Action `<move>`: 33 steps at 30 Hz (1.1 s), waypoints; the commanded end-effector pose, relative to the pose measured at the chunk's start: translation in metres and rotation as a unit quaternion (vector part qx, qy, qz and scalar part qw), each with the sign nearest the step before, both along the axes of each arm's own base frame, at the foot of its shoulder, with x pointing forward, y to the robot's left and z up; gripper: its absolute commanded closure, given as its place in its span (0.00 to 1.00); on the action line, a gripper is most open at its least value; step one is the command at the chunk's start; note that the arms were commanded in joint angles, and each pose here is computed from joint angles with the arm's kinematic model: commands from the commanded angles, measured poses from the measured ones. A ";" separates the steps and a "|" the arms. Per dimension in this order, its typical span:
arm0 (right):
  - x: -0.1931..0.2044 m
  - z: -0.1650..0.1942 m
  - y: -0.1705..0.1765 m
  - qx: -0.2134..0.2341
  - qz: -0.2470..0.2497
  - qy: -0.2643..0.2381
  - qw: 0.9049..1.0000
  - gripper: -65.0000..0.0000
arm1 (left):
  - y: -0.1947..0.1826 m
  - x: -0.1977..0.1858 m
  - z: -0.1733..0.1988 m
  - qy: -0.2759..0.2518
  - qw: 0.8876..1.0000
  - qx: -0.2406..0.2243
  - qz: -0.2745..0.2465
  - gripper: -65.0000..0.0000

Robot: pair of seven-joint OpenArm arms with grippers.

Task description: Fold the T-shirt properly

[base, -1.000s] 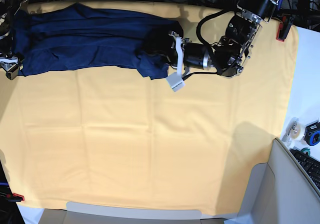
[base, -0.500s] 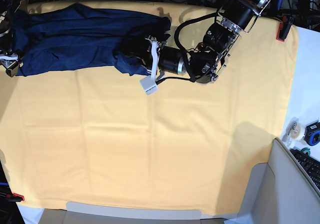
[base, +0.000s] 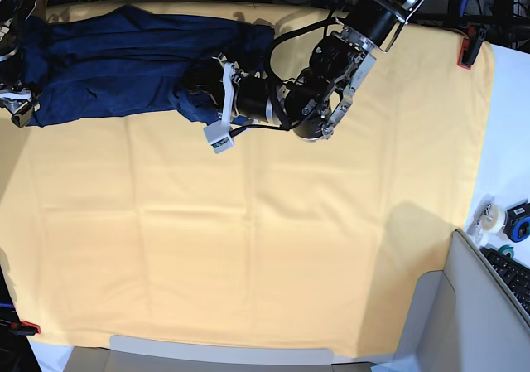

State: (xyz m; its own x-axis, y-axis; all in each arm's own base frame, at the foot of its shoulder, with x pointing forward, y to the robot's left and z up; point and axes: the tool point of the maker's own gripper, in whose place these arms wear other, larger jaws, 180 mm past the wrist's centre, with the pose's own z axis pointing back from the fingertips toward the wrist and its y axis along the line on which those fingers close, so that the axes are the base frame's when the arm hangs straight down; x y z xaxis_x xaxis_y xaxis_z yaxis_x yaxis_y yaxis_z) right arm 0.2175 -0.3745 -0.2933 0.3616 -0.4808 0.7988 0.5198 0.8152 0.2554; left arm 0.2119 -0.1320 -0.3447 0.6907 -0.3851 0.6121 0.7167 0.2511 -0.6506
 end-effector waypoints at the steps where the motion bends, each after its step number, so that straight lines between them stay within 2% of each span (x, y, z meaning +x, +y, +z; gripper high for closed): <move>1: 0.005 0.014 -0.004 -0.019 0.004 -0.018 1.000 0.41 | -0.008 0.006 0.016 -0.014 1.000 -0.025 0.000 1.00; 19: 0.005 0.013 -0.003 -0.017 0.004 -0.018 1.000 0.41 | -0.030 -0.010 0.024 -0.018 0.999 -0.037 -0.035 1.00; 23: 0.003 0.009 0.001 -0.008 0.001 -0.018 1.000 0.41 | -0.039 -0.009 0.033 -0.033 0.997 -0.043 -0.050 1.00; 27: 0.003 0.006 0.003 -0.003 -0.001 -0.018 1.000 0.41 | -0.043 -0.005 0.038 -0.037 0.997 -0.055 -0.040 1.00; 33: 0.004 0.006 0.004 -0.002 -0.001 -0.020 1.000 0.41 | -0.043 -0.005 0.014 0.001 0.999 -0.040 -0.029 1.00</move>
